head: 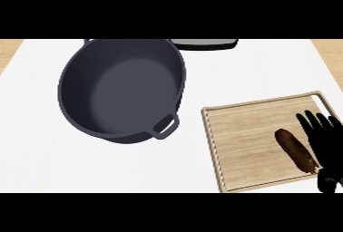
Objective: Pick the sweet potato from the tray and place it in the pot
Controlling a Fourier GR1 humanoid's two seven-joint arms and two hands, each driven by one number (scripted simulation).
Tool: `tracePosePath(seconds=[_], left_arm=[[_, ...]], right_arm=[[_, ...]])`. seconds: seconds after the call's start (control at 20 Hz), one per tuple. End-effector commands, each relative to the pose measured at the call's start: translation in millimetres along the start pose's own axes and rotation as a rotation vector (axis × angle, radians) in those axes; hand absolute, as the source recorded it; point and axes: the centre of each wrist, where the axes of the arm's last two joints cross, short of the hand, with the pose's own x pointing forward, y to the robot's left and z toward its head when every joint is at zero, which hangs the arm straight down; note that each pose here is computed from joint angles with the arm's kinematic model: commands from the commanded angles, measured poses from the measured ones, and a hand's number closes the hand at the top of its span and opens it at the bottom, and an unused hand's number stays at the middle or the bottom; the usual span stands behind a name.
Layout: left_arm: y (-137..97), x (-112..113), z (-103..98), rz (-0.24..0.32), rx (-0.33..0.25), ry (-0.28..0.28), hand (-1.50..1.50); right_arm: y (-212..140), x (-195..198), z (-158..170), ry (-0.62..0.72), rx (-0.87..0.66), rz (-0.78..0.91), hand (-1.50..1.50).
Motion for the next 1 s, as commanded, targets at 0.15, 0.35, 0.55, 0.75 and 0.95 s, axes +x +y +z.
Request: tracePosePath(seconds=[0.15,0.35,0.55,0.75,0.95], left_arm=[[-44,100,-25,0.220,-0.072,-0.408,0.00],[-36,106,-28,0.203,-0.073,-0.405,0.00],[-39,102,-25,0.196,-0.088,-0.407,0.00],[-41,102,-29,0.210,-0.060,-0.398,0.00],[-35,104,-29,0.208,-0.056,-0.404,0.00]], right_arm=[[0,23,-4,0.057,0.048,0.012,-1.50],[-3,27,-10,0.092,0.050,0.051,-1.50],[-1,41,-14,0.116,0.051,0.048,-1.50],[8,49,-15,0.097,0.071,0.047,-1.50],[7,45,-24,0.119,0.080,0.058,-1.50]])
